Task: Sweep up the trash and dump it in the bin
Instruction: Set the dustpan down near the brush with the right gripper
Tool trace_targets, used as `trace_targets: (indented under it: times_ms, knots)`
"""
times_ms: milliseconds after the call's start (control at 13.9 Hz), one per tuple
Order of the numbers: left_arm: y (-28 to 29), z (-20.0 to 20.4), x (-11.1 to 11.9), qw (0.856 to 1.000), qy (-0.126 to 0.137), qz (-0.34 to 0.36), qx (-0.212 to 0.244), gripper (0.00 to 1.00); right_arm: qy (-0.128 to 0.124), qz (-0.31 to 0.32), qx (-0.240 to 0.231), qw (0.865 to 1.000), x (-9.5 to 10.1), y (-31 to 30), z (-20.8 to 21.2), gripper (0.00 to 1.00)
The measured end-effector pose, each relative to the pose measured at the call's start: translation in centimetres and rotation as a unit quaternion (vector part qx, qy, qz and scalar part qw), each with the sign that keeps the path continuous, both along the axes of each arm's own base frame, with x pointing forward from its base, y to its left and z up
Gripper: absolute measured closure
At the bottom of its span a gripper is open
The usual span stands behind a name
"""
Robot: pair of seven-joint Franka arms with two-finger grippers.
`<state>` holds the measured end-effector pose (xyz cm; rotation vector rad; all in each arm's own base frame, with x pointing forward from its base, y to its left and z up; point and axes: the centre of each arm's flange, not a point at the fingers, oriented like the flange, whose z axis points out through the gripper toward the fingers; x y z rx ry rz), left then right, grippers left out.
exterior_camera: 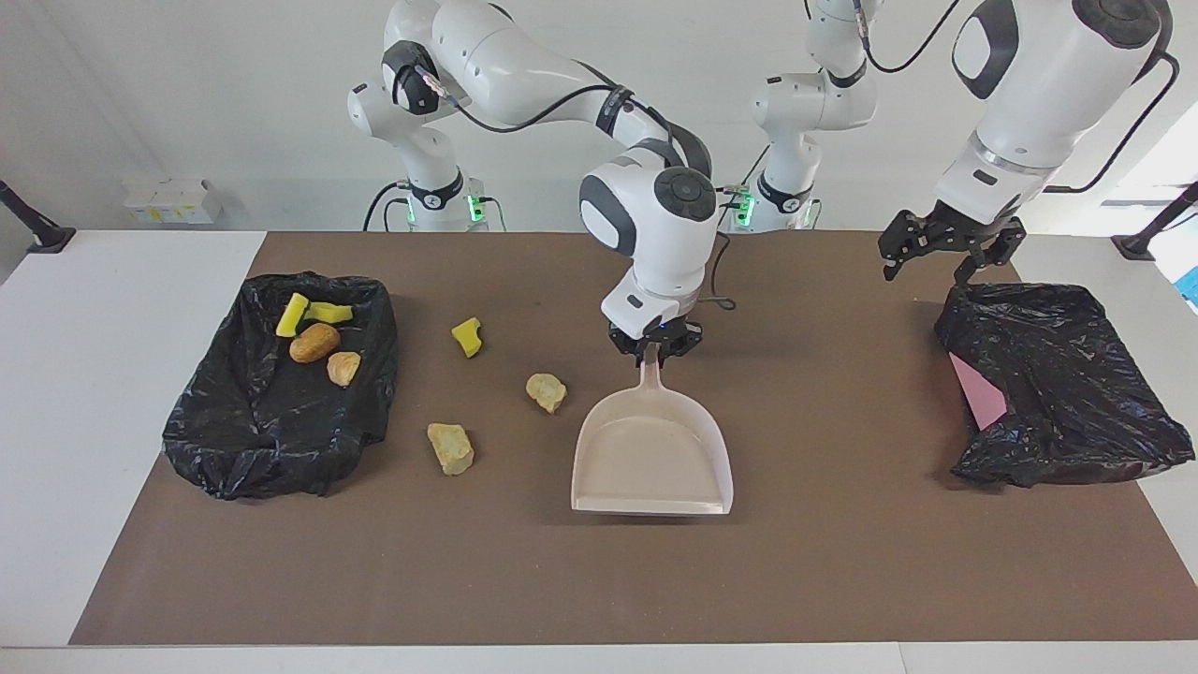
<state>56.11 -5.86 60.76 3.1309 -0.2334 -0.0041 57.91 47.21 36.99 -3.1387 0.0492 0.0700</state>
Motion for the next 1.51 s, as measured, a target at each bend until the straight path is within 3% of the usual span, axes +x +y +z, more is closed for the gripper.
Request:
trace_targets:
  times_ms: [575, 719, 863, 1007, 1079, 1223, 1366, 1510]
  knots:
    - [0.0, 0.0, 0.0, 1.0, 0.0, 0.0, 0.0, 0.0, 0.013, 0.008, 0.026, 1.0, -0.1, 0.7, -0.8, 0.68]
    - [0.0, 0.0, 0.0, 1.0, 0.0, 0.0, 0.0, 0.0, 0.015, 0.013, 0.025, 0.999, -0.1, 0.7, -1.0, 0.64]
    - [0.0, 0.0, 0.0, 1.0, 0.0, 0.0, 0.0, 0.0, 0.015, 0.013, 0.025, 0.999, -0.1, 0.6, -1.1, 0.48]
    - [0.0, 0.0, 0.0, 1.0, 0.0, 0.0, 0.0, 0.0, 0.011, 0.012, 0.027, 0.999, 0.0, 0.6, -0.5, 0.44]
    - [0.0, 0.0, 0.0, 1.0, 0.0, 0.0, 0.0, 0.0, 0.008, 0.013, 0.029, 0.999, -0.1, 0.5, 0.5, 0.34]
    - [-0.1, 0.0, 0.0, 1.0, 0.0, -0.001, -0.001, 0.0, 0.008, 0.017, 0.03, 0.999, -1.2, 0.4, 3.4, 0.19]
    - [-0.3, 0.0, 0.0, 1.0, 0.0, -0.002, -0.003, 0.0, 0.012, 0.027, 0.024, 0.999, -3.6, 0.0, 6.5, 0.16]
    - [-0.7, -0.2, 0.2, 1.0, -0.001, -0.001, -0.011, 0.0, 0.021, 0.039, 0.019, 0.999, -7.5, -0.4, 8.6, 0.16]
